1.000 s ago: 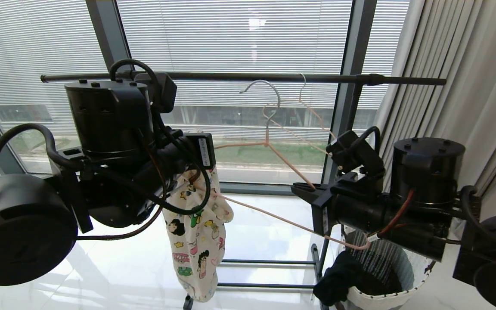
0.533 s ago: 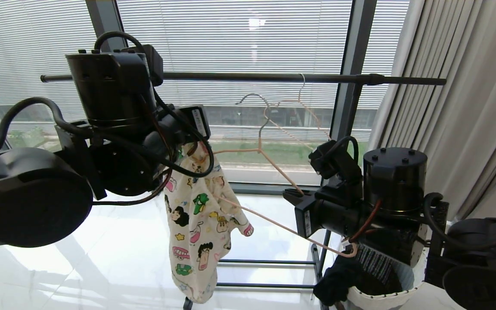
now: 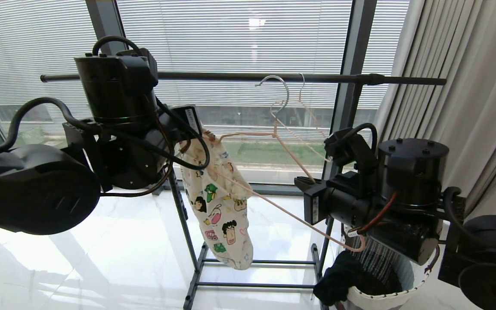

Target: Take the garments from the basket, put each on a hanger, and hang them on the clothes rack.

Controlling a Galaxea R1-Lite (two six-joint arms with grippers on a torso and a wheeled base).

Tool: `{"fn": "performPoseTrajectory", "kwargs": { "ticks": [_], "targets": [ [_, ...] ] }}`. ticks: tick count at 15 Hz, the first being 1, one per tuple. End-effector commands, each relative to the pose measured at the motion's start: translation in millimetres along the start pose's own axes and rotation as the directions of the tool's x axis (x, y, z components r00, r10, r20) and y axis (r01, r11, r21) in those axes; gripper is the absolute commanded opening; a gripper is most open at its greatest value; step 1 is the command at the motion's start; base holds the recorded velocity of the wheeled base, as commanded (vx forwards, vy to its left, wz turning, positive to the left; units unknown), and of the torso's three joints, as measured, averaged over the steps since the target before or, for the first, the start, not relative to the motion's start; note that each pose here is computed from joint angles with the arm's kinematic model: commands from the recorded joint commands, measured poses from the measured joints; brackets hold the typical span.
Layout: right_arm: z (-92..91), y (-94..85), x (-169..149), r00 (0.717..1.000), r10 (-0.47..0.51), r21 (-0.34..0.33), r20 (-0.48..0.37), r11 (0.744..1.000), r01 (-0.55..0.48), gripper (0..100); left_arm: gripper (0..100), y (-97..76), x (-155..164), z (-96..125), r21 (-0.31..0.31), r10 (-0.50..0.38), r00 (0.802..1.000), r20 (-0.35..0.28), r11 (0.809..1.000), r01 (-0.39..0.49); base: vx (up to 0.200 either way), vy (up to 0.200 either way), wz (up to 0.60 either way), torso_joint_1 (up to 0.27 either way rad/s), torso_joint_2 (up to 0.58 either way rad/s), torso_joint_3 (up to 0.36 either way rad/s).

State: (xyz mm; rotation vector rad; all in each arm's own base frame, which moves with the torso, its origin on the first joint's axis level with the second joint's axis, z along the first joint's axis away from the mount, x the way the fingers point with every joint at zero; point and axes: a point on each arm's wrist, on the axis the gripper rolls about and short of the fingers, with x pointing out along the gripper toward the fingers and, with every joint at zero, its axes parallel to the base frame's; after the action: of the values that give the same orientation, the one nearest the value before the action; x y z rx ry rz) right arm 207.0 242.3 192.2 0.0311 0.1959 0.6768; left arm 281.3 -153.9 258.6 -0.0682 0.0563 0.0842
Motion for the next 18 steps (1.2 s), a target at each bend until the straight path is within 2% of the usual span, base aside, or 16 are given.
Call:
{"fn": "performPoseTrajectory", "kwargs": {
  "ticks": [1, 4, 6, 7, 11, 13, 18],
  "targets": [
    [4.9, -0.1, -3, 1.000, -0.005, 0.003, 0.018, 1.000, 0.005, 0, 0, -4.8, -3, 0, 0.000, -0.017, 1.000, -0.001, 1.000, 0.017, 0.000, 0.000, 0.00, 0.000, 0.00, 0.000],
    [8.6, 1.2, -2, 0.999, -0.001, 0.004, 0.036, 1.000, 0.001, 0, 0, -17.8, -13, -2, 0.015, -0.066, 0.998, -0.025, 0.998, 0.066, 0.000, 0.000, 0.00, 0.000, 0.00, 0.000],
    [11.8, 4.9, 5, 0.999, 0.005, 0.006, 0.047, 1.000, -0.005, 0, 0, -32.6, -21, 7, -0.005, -0.115, 0.993, -0.022, 0.993, 0.115, 0.000, 0.000, 0.00, 0.000, 0.00, 0.000],
    [12.2, 8.7, 8, 0.999, 0.014, 0.005, 0.049, 1.000, -0.014, 0, 0, -39.7, -27, 13, -0.034, -0.139, 0.990, -0.038, 0.990, 0.138, 0.000, 0.000, 0.00, 0.000, 0.00, 0.000],
    [15.5, 25.1, 24, 0.996, 0.051, 0.006, 0.067, 0.999, -0.052, 0, 0, -59.8, -44, 37, -0.220, -0.204, 0.974, -0.101, 0.959, 0.178, 0.000, 0.000, 0.00, 0.000, 0.00, 0.000],
    [17.4, 31.2, 31, 0.995, 0.063, 0.006, 0.076, 0.998, -0.064, 0, 0, -63.6, -49, 40, -0.261, -0.220, 0.968, -0.120, 0.948, 0.183, 0.000, 0.000, 0.00, 0.000, 0.00, 0.000],
    [16.6, 44.9, 39, 0.992, 0.095, 0.017, 0.082, 0.995, -0.096, 0, 0, -71.5, -58, 42, -0.282, -0.263, 0.957, -0.119, 0.933, 0.222, 0.000, 0.000, 0.00, 0.000, 0.00, 0.000]
  ]
}}
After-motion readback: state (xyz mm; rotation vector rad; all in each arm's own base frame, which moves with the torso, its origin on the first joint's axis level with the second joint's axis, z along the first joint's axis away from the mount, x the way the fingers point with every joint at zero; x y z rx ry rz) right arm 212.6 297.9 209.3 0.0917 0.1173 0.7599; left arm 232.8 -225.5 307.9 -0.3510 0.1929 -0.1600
